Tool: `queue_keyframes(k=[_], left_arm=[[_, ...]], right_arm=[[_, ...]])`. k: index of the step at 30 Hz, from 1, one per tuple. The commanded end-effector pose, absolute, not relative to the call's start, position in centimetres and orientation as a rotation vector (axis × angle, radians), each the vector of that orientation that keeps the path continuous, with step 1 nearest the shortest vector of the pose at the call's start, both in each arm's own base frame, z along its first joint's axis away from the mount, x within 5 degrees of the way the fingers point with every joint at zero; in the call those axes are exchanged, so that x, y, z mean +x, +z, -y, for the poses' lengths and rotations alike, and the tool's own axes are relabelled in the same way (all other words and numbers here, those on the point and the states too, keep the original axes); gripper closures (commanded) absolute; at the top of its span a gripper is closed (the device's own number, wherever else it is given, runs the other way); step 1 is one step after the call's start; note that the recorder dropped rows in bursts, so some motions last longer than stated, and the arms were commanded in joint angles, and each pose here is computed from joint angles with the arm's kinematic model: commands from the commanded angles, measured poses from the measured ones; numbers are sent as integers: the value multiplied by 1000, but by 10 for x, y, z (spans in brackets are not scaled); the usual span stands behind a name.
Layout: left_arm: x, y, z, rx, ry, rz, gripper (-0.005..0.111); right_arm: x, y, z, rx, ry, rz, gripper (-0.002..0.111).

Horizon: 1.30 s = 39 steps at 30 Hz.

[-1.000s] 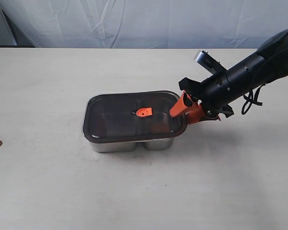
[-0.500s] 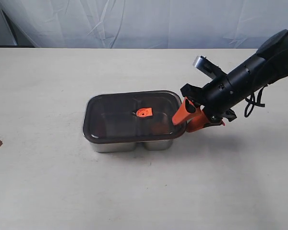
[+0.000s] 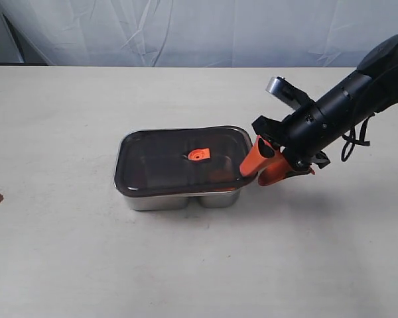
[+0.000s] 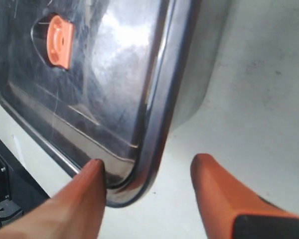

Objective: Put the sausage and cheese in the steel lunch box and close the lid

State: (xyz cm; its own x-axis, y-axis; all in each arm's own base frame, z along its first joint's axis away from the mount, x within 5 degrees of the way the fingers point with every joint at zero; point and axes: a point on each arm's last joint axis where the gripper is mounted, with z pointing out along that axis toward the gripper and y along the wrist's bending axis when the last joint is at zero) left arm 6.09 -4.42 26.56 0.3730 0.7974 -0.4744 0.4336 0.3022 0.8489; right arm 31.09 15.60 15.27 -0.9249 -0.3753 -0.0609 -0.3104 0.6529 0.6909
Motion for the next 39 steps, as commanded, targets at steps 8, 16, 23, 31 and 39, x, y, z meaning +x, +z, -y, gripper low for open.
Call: queue_keyframes(k=[8,16,23,31,39], left_arm=[[60,265,44,1307,337,-1253,56],[60,265,44,1307,337,-1253,56],[60,265,44,1307,337,-1253,56],[60,265,44,1307,337,-1253,56],[60,265,44,1307,337,-1253,56]], right_arm=[[310,156,-155,570,-1131,2782,108],[312,157,-156,498,-1142,2788,108],[313,159,-159,346,-1181,2773,108],[313,160,-160,270,-1193,2750,108],[311,158,-157,316,-1137,2763,108]])
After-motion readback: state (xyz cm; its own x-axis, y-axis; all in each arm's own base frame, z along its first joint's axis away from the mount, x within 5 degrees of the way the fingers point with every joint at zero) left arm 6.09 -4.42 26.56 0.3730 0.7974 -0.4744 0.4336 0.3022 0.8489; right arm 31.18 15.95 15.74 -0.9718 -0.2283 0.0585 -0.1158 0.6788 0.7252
